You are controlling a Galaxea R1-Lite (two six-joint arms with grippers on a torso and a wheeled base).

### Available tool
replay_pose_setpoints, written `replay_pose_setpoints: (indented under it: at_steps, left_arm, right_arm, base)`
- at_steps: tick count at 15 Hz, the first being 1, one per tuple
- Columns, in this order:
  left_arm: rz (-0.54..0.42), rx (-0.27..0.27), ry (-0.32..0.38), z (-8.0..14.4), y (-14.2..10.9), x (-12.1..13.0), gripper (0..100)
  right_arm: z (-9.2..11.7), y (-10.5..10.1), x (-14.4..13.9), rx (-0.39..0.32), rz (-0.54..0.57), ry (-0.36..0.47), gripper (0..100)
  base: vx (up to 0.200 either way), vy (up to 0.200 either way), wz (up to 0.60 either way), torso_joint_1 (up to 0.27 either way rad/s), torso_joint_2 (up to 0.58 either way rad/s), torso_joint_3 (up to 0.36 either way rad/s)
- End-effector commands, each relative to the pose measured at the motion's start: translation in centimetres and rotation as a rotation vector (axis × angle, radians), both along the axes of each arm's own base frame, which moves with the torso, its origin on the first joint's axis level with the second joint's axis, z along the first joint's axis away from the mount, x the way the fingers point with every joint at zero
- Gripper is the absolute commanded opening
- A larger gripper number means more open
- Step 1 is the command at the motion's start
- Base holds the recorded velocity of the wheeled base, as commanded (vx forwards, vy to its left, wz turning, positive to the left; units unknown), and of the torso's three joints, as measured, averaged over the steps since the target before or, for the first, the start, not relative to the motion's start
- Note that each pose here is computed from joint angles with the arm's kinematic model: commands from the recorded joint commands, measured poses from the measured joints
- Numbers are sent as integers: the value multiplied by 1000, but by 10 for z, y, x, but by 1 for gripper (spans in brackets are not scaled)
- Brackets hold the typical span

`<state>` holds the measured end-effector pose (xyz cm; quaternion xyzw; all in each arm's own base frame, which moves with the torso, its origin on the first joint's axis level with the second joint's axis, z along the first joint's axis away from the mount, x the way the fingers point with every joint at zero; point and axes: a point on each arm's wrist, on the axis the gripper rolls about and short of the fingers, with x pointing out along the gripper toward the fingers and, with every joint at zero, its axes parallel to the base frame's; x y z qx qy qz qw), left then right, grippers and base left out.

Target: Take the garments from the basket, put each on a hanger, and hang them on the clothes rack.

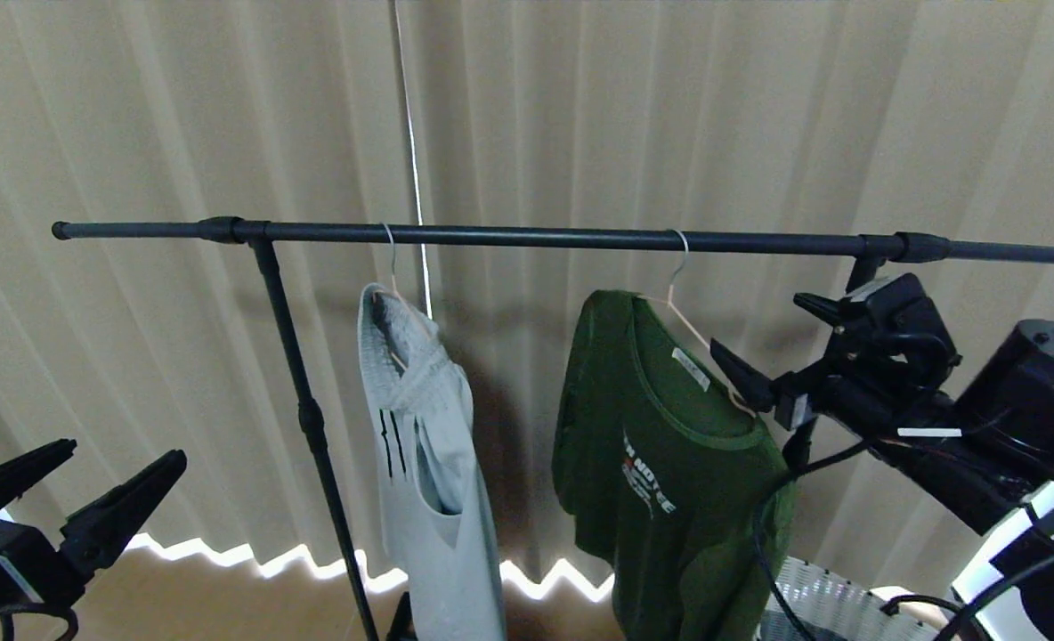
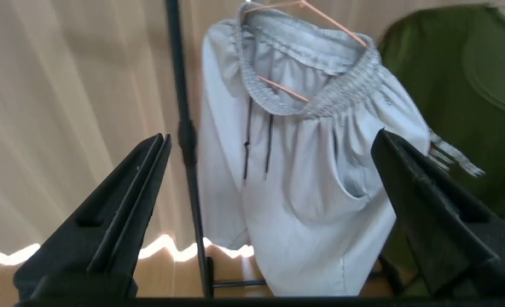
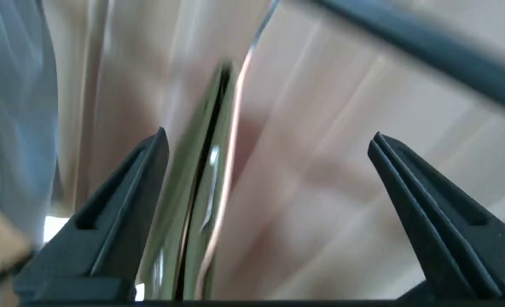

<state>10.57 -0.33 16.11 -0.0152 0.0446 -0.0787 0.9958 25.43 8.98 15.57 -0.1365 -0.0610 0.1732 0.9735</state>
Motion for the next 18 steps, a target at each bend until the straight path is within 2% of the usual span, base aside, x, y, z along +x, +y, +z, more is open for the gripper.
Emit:
replay_pose_setpoints:
  at_steps: [1,2,3,5,7,8,9,10,11,13,15,16,17,18]
  left_arm:
    - [15,-6,-16,-7,1,-15,100]
    - [27,-7,-34,-9,2,-22,100]
    - [76,-2,-85,-10,5,-35,100]
    - [130,-2,-108,-13,7,-50,100]
    - [155,-6,-92,-24,5,-68,100]
    - [155,-6,-92,-24,5,-68,100]
    - [146,-7,-65,-37,2,-89,100]
    - [142,-5,-55,-41,1,-94,100]
    - [136,0,-23,-57,0,-106,100]
    - [113,-1,-3,-74,-2,-120,100]
    - [107,-6,10,-77,-2,-123,100]
    - [107,-6,10,-77,-2,-123,100]
    - [102,-4,15,-77,-2,-123,100]
    - [97,1,21,-78,-2,-123,100]
  right_arm:
    - [9,-9,-28,21,4,-50,100]
    - [12,-11,-38,28,11,-65,100]
    - [15,-18,-58,31,9,-81,100]
    - [15,-27,-83,24,5,-93,100]
    - [12,-37,-109,9,1,-109,100]
    - [12,-37,-109,9,1,-109,100]
    - [7,-47,-133,2,-17,-113,100]
    - [7,-50,-137,1,-26,-111,100]
    - [7,-60,-151,-5,-81,-95,100]
    - [0,-72,-172,-30,-149,-24,100]
    - [-5,-81,-197,-50,-199,69,100]
    - [-5,-81,-197,-50,-199,69,100]
    - [-14,-87,-223,-72,-274,187,100]
    - [-18,-89,-230,-78,-311,224,100]
  base:
    - [0,0,0,0,0,0]
    - [0,0,0,0,0,0]
    - [0,0,0,0,0,0]
    - [0,0,0,0,0,0]
    - [0,0,0,0,0,0]
    - [0,0,0,0,0,0]
    - [0,0,0,0,0,0]
    - [0,0,0,0,0,0]
    - [0,0,0,0,0,0]
    - [0,0,0,0,0,0]
    - [0,0,0,0,0,0]
    - [0,0,0,0,0,0]
    - [0,0,0,0,0,0]
    - [0,0,0,0,0,0]
